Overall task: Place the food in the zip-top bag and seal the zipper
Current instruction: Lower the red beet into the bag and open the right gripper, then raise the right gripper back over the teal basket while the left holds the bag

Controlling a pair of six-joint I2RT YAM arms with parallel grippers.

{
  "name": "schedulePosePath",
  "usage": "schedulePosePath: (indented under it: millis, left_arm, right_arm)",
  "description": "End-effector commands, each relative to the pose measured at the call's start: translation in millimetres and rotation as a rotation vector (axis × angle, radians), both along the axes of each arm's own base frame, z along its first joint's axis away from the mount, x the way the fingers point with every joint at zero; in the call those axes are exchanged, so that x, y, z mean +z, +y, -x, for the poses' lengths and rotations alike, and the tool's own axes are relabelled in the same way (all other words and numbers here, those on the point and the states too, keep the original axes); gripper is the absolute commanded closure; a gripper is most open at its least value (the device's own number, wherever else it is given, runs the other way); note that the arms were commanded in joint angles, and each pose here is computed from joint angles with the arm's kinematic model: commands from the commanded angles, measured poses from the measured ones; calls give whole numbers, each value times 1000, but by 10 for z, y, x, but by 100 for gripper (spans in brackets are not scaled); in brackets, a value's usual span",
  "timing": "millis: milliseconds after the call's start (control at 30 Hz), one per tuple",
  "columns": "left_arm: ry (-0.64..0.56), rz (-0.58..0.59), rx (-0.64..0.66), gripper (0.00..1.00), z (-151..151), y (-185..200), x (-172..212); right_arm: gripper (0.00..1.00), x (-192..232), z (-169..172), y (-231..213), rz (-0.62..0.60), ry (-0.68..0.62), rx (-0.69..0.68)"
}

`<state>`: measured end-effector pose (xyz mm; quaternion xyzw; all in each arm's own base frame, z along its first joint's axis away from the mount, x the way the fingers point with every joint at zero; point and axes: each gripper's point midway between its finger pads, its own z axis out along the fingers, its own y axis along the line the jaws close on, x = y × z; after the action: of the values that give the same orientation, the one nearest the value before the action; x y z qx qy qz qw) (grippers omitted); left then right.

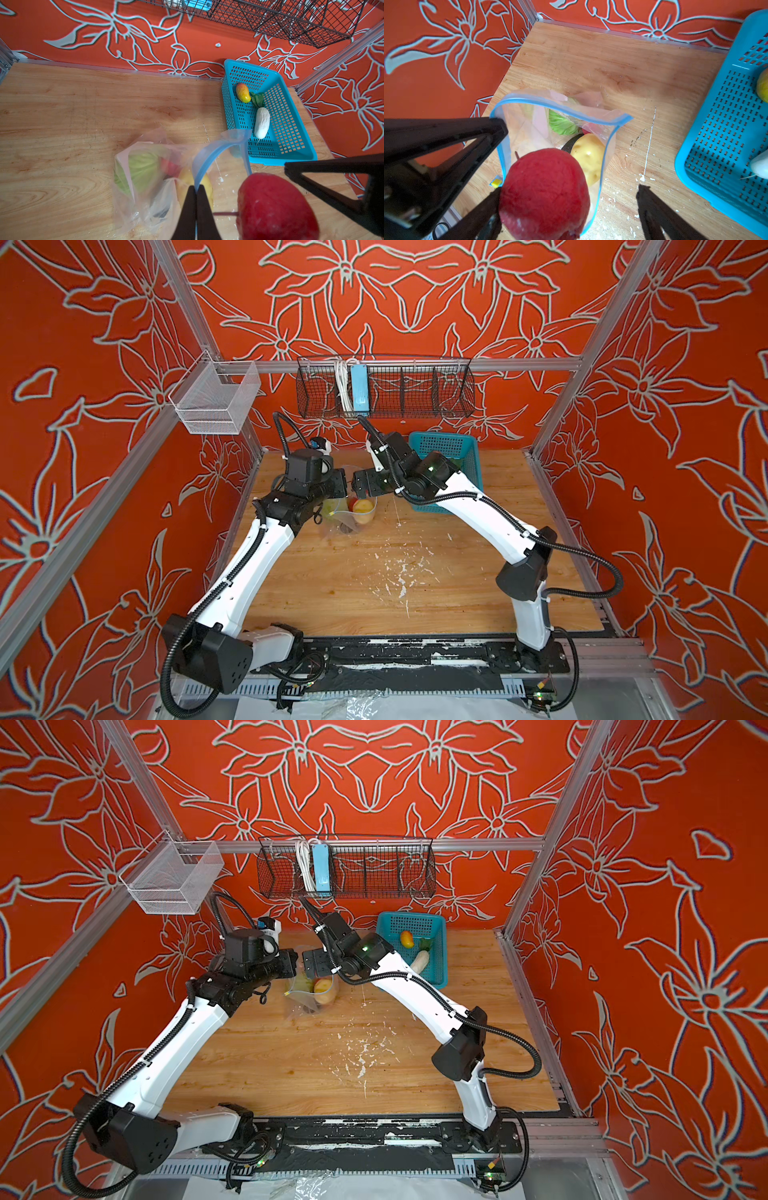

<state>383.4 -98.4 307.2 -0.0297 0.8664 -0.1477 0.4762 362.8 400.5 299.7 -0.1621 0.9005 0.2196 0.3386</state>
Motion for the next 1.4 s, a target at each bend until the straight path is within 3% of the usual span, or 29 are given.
schedulePosePath:
  millis: [0,400,867,1367]
  left_arm:
    - [-17,8,6,100,24,23,60]
    - [-10,-5,38,100,3,76,44]
    - [10,-43,66,100,-42,137,-30]
    - [16,-45,64,100,-55,131,-60]
  right_arm:
    - [2,-88,20,39,13,12,37]
    - [2,-455,-147,131,-39,98,84]
    - [2,-689,-274,-172,-132,128,99]
    - [2,-458,-227,-671,-175,61,72]
